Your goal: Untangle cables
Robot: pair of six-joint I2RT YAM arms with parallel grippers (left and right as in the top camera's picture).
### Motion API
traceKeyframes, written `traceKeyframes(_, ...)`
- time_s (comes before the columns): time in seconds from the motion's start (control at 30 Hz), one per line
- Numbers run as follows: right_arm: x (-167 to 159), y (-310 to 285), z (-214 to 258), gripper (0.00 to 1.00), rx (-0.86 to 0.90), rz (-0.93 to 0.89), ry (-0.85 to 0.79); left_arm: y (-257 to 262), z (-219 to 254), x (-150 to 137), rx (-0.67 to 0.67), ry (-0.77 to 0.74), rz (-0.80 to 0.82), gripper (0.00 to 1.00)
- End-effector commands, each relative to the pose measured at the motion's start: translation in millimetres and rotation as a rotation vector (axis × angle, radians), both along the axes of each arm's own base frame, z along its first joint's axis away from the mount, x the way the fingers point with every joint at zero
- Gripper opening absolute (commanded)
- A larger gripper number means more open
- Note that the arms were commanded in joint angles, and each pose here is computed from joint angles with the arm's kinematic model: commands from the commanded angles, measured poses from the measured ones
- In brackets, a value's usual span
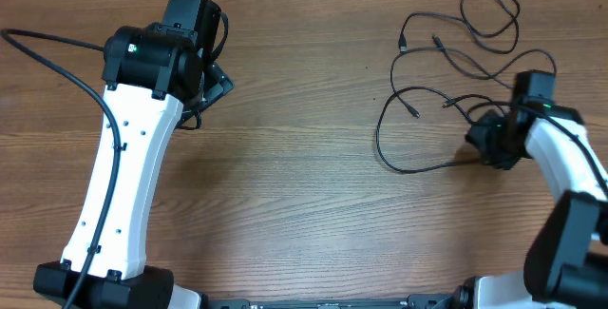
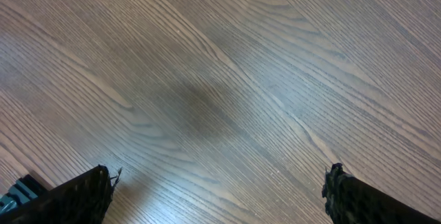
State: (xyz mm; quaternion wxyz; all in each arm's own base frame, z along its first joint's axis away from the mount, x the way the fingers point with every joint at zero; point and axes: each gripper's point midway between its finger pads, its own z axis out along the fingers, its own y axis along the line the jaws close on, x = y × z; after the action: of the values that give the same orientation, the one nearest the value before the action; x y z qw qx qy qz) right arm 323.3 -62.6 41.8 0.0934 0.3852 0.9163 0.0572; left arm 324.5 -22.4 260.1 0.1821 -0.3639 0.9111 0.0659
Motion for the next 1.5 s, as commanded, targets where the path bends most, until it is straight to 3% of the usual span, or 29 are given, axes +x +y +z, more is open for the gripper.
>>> traceKeyframes(0.0,-6,8,-22,0.46,-0.023,-0.046,0.078,-2,-4,1,0.005,0.019,-0.021,1.0)
traceKeyframes(0.47,-9,13,-39,0.52,-0.027,-0.042,0.133,-1,-4,0,0.01,0.026,-0.037,1.0)
traceKeyframes(0.8,16,9,25,0.6,-0.025,-0.04,0.122,-1,-4,0,0.011,0.027,-0.038,1.0)
traceKeyframes(0.9,9,16,36,0.97,0.012,-0.032,0.16,-1,-4,0,0.011,0.027,-0.038,1.0)
traceKeyframes(0.93,5,17,36,1.0,0.014,-0.03,0.18,-1,-4,0,0.011,0.027,-0.038,1.0)
traceKeyframes(0.97,0,16,34,1.0,0.01,-0.016,0.198,-1,-4,0,0.011,0.026,-0.038,1.0)
traceKeyframes(1.07,-12,13,24,0.86,-0.013,-0.006,0.239,-1,-4,0,0.01,0.026,-0.038,0.99)
traceKeyframes(1.2,-18,13,5,0.79,-0.021,-0.018,0.244,-1,-4,0,0.01,0.026,-0.038,1.0)
traceKeyframes(1.33,-22,8,-9,0.66,-0.036,-0.096,0.238,-1,-5,-1,0.011,0.031,-0.038,0.99)
traceKeyframes(1.47,-21,2,-19,0.64,-0.036,-0.138,0.215,-1,-5,-3,0.013,0.038,-0.038,1.0)
